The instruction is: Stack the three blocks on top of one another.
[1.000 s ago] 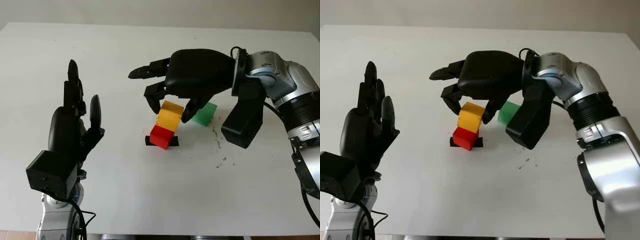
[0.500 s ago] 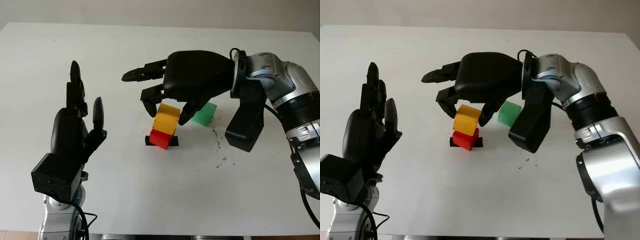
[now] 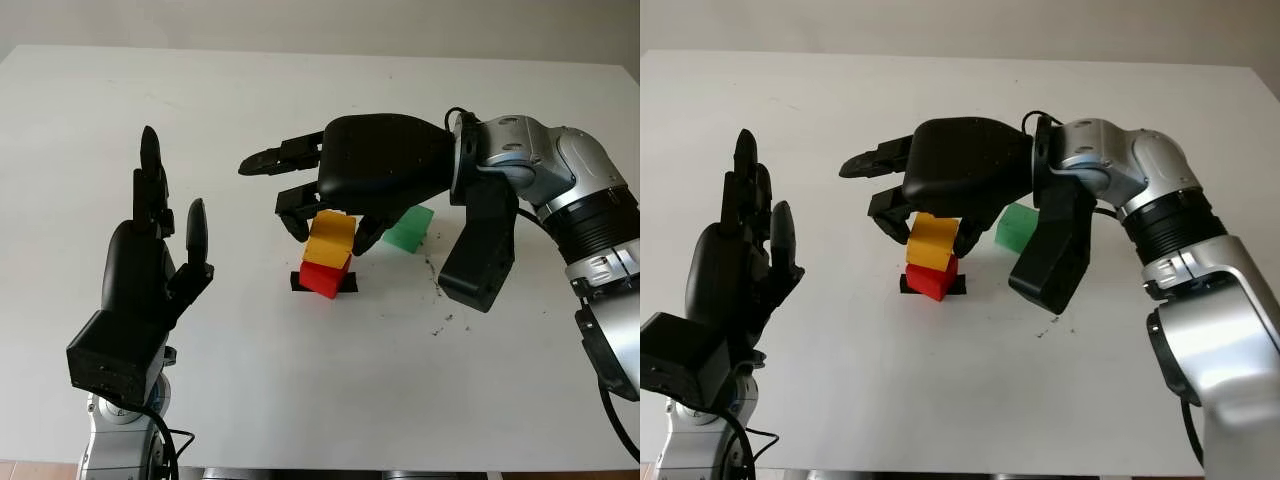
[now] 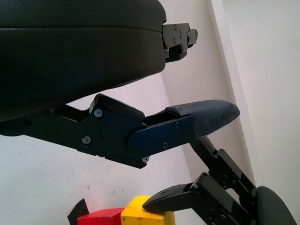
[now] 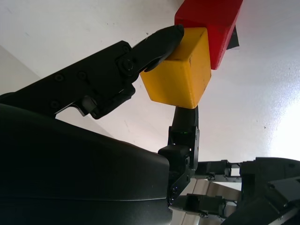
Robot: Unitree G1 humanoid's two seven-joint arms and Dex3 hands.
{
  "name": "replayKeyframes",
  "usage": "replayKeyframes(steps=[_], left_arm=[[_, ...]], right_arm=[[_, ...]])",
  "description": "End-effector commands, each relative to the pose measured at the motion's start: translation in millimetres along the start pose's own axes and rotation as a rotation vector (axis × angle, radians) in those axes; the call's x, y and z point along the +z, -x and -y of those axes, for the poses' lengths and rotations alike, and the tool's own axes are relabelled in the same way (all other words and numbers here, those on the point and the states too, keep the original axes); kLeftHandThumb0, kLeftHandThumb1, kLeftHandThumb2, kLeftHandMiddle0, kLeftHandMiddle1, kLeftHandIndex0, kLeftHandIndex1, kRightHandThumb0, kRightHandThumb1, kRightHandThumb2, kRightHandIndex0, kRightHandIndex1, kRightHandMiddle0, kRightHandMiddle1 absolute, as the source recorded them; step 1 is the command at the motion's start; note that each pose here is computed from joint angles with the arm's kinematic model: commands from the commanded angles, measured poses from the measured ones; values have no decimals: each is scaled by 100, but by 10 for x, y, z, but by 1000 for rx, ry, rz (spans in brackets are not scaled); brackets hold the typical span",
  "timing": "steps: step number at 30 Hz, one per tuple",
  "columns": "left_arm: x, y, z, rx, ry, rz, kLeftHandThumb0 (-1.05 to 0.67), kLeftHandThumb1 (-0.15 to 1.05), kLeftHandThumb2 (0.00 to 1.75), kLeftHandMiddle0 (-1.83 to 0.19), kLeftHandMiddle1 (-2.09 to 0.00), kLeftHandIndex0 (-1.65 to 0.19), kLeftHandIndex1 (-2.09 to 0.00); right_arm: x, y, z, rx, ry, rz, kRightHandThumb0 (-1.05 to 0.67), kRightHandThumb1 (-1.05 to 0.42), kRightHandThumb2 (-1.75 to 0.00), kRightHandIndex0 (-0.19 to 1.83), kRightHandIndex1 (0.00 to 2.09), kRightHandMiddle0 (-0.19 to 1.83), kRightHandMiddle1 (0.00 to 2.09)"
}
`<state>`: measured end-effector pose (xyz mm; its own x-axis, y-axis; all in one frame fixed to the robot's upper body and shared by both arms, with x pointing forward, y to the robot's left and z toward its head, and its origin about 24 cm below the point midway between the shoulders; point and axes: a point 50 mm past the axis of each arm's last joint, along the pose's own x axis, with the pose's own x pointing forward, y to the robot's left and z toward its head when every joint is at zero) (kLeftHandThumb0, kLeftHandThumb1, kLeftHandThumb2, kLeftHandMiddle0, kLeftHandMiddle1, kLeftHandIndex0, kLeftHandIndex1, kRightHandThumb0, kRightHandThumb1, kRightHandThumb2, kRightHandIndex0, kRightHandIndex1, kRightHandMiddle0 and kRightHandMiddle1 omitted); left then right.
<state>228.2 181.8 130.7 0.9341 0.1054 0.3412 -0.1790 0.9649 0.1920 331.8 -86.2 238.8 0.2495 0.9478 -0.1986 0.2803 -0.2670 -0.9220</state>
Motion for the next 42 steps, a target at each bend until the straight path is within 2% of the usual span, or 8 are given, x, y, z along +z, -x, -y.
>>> replayKeyframes(steps=[1, 16, 31, 34, 36, 39, 42], left_arm=[[36, 17, -14, 10, 4, 20, -81, 105, 70, 14, -6, 14, -6], [27, 13, -7, 1, 1, 25, -80, 105, 70, 15, -5, 15, -5], [27, 36, -7, 9, 11, 22, -80, 105, 69, 15, -5, 15, -5], [26, 41, -10, 13, 2, 21, -80, 105, 69, 15, -5, 15, -5], [24, 43, -12, 13, 2, 24, -79, 105, 69, 15, -5, 15, -5], [18, 44, -11, 13, 8, 24, -79, 105, 68, 16, -5, 16, -5], [27, 47, -2, 11, 8, 24, -78, 105, 68, 16, -5, 16, -5]], right_arm=[[17, 23, -37, 23, 9, 6, -45, -94, -5, 18, 5, 47, 155], [17, 19, -67, 19, -134, 6, -45, -94, -6, 20, 6, 46, 156], [21, 9, -44, 25, -147, 8, -45, -95, -5, 19, 5, 43, 160], [19, 9, -61, 66, -127, 6, -50, -96, -6, 13, 3, 37, 157], [21, 10, -67, 91, -101, 6, -59, -94, -5, 3, 2, 16, 108], [23, 14, -83, 91, -93, 5, -64, -92, -5, -5, 3, 13, 60], [23, 19, -96, 83, -100, 3, -65, -91, -5, -10, 3, 11, 40]])
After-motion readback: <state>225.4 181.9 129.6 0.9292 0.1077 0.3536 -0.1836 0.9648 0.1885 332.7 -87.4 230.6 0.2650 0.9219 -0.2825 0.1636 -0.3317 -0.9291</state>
